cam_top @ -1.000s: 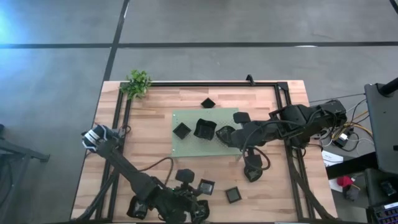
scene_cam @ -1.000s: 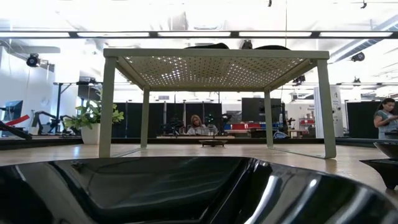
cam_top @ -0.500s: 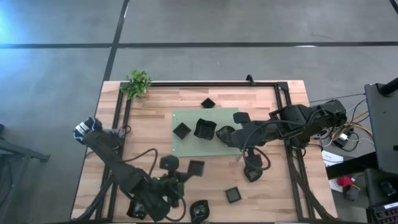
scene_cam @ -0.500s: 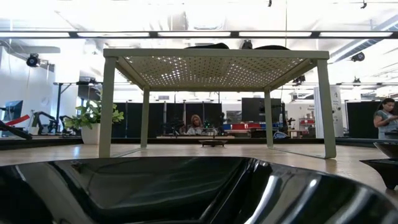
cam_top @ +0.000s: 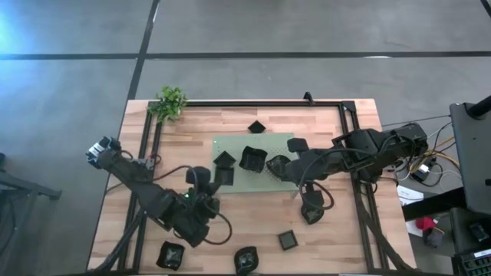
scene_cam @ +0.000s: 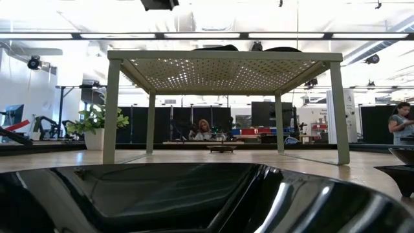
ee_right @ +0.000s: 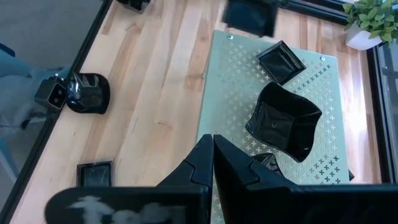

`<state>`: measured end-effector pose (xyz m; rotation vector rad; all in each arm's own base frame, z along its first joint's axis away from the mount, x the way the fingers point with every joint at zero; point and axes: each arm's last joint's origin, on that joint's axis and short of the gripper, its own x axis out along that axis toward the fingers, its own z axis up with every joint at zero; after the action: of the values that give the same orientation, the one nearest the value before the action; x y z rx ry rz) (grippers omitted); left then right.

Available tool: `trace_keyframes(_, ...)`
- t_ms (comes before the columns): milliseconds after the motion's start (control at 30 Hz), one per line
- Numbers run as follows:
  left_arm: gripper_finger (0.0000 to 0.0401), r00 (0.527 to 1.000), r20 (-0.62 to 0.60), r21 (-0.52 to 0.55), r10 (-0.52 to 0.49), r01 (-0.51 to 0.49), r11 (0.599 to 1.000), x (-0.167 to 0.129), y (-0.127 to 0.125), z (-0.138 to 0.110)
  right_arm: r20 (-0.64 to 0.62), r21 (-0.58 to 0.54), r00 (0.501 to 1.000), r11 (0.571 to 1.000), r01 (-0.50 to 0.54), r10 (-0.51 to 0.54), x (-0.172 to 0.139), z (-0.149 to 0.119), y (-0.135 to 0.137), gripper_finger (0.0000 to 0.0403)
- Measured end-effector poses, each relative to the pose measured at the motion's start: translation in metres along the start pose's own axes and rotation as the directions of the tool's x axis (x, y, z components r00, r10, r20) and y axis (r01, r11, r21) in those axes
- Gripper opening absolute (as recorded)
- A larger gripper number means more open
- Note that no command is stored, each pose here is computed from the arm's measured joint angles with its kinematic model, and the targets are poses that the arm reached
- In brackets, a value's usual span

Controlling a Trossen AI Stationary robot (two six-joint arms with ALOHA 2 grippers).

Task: Pick & Place Mini shaped plates
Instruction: Stack the square plate on top of the square plate on the shelf

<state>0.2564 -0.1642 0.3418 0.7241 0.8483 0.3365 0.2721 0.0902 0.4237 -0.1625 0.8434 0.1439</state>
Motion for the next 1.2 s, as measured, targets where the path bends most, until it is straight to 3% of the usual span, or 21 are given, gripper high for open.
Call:
trace_keyframes(400, 0.0000, 0.998, -0.058, -0.094, 0.007, -0.012, 0.996, 0.012, 0.017, -0.004, 0.002, -0.001, 1.000, 1.000, 0.000, 0.000, 0.000, 0.000, 0.000, 0.0008)
trace_keyframes(667, 0.0000, 0.995, -0.104, 0.072, 0.001, 0.006, 0.997, 0.022, 0.009, -0.013, 0.002, -0.021, 1.000, 1.000, 0.000, 0.000, 0.000, 0.000, 0.000, 0.0008)
trace_keyframes(800, 0.0000, 0.992, -0.130, 0.094, 0.009, 0.003, 0.996, 0.029, 0.003, -0.019, 0.002, -0.031, 1.000, 1.000, 0.000, 0.000, 0.000, 0.000, 0.000, 0.0008)
trace_keyframes(967, 0.0000, 0.986, -0.162, 0.006, 0.046, -0.045, 0.999, 0.040, 0.008, -0.023, 0.003, -0.030, 1.000, 1.000, 0.000, 0.000, 0.000, 0.000, 0.000, 0.0008)
trace_keyframes(1200, 0.0000, 0.975, -0.215, 0.143, 0.059, -0.029, 0.989, 0.055, 0.009, -0.032, 0.004, -0.029, 1.000, 1.000, 0.000, 0.000, 0.000, 0.000, 0.000, 0.0008)
